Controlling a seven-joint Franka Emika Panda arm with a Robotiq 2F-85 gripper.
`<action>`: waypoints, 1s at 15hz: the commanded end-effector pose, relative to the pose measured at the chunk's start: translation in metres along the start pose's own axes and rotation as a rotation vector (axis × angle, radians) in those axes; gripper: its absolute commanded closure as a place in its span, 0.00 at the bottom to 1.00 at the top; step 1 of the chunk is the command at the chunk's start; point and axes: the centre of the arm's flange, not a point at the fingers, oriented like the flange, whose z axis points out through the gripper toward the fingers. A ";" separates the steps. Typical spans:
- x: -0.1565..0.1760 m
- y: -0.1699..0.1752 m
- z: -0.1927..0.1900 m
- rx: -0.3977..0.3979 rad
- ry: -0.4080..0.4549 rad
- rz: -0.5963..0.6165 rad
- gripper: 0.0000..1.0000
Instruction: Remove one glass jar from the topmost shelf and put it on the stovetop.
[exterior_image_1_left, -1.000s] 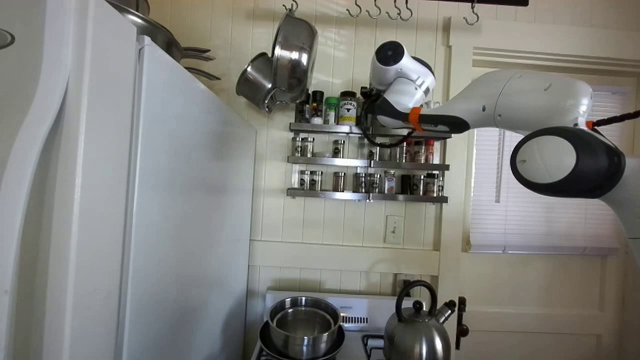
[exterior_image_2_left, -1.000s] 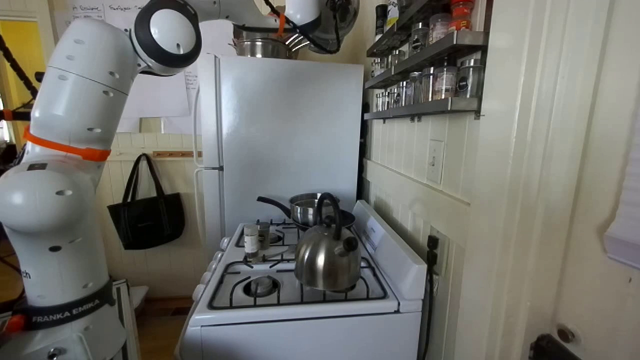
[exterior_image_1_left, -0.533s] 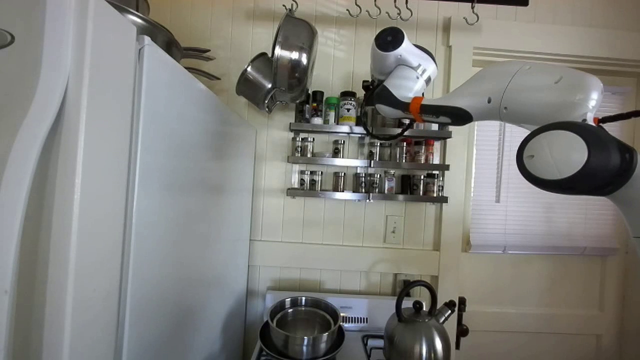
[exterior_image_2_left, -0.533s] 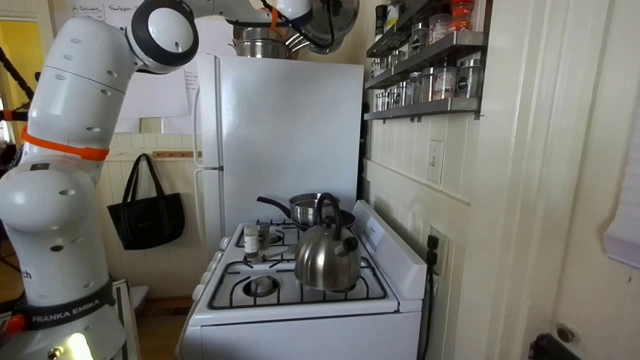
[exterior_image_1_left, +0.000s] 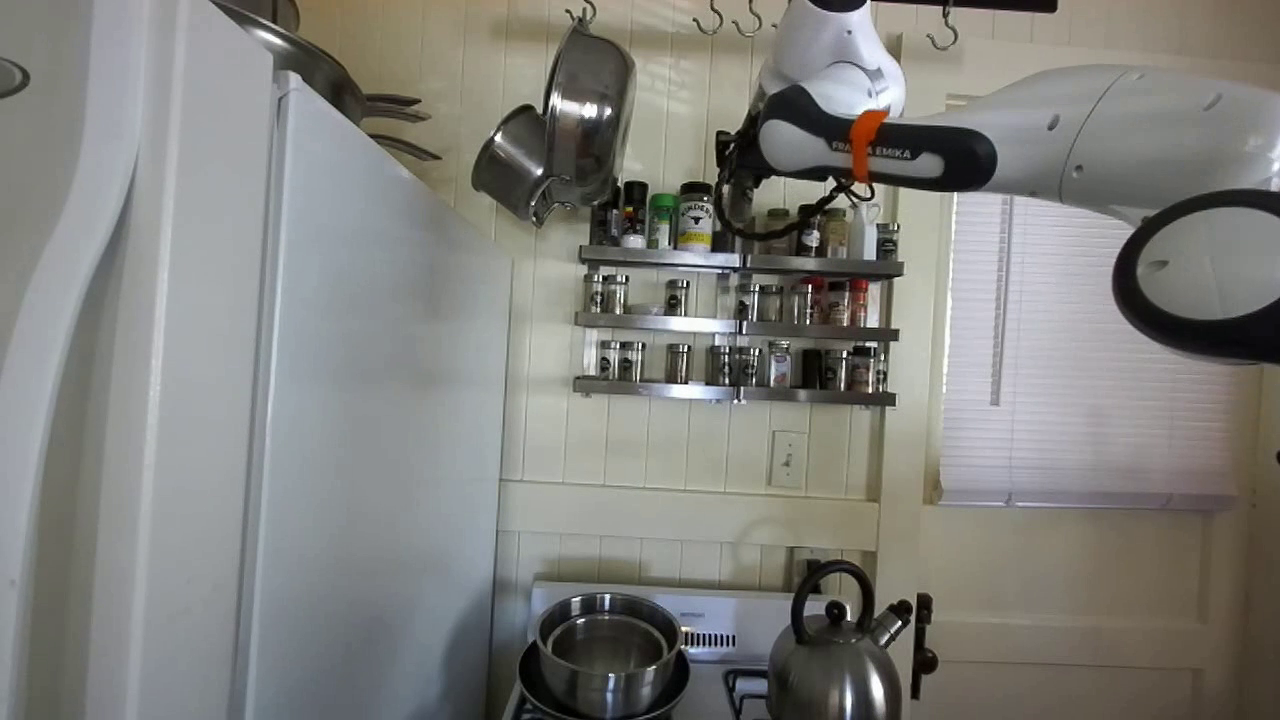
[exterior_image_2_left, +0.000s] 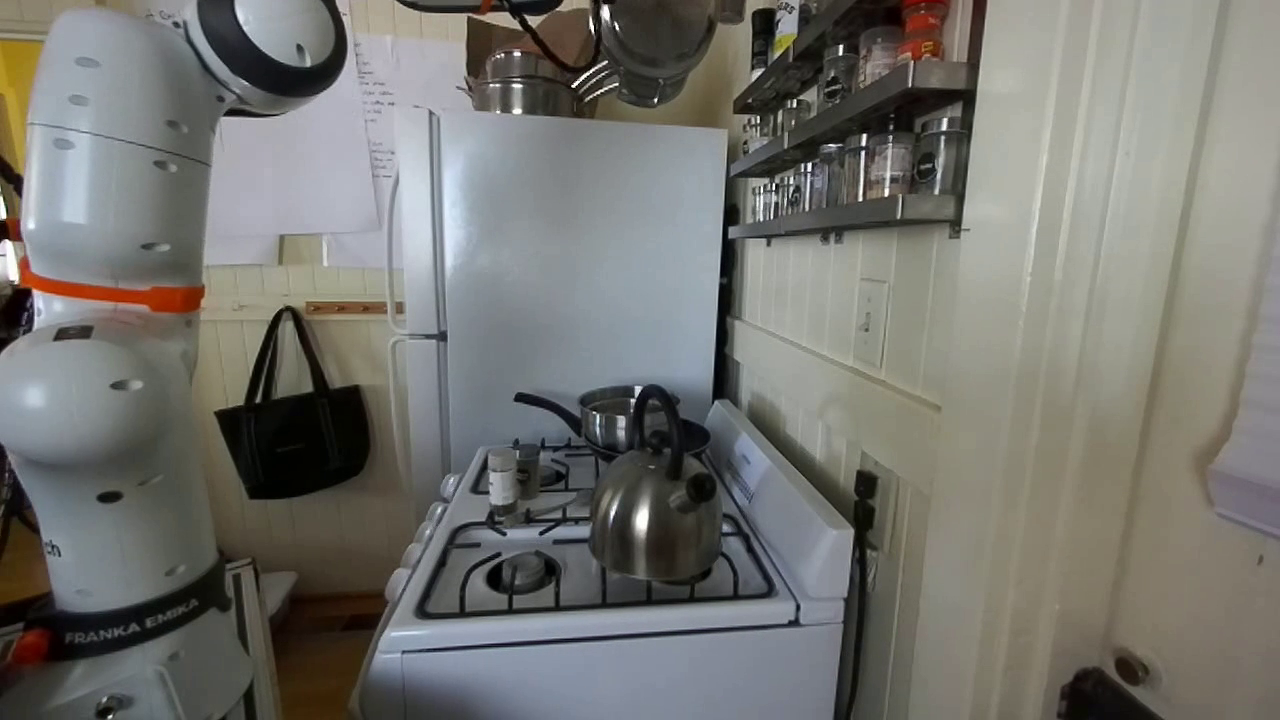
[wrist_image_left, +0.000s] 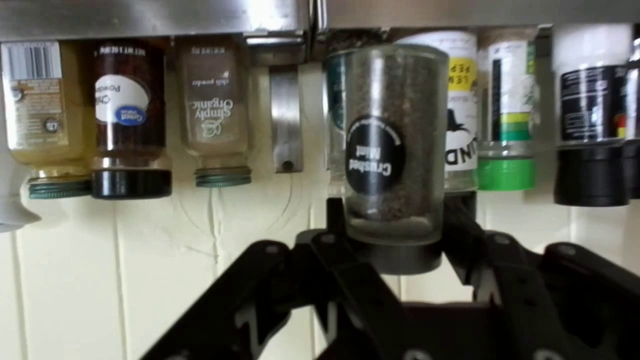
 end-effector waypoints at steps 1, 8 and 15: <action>-0.041 0.027 -0.038 0.063 -0.147 -0.038 0.75; -0.122 0.002 -0.070 0.081 -0.249 -0.093 0.75; -0.222 -0.022 -0.094 -0.029 -0.229 -0.142 0.75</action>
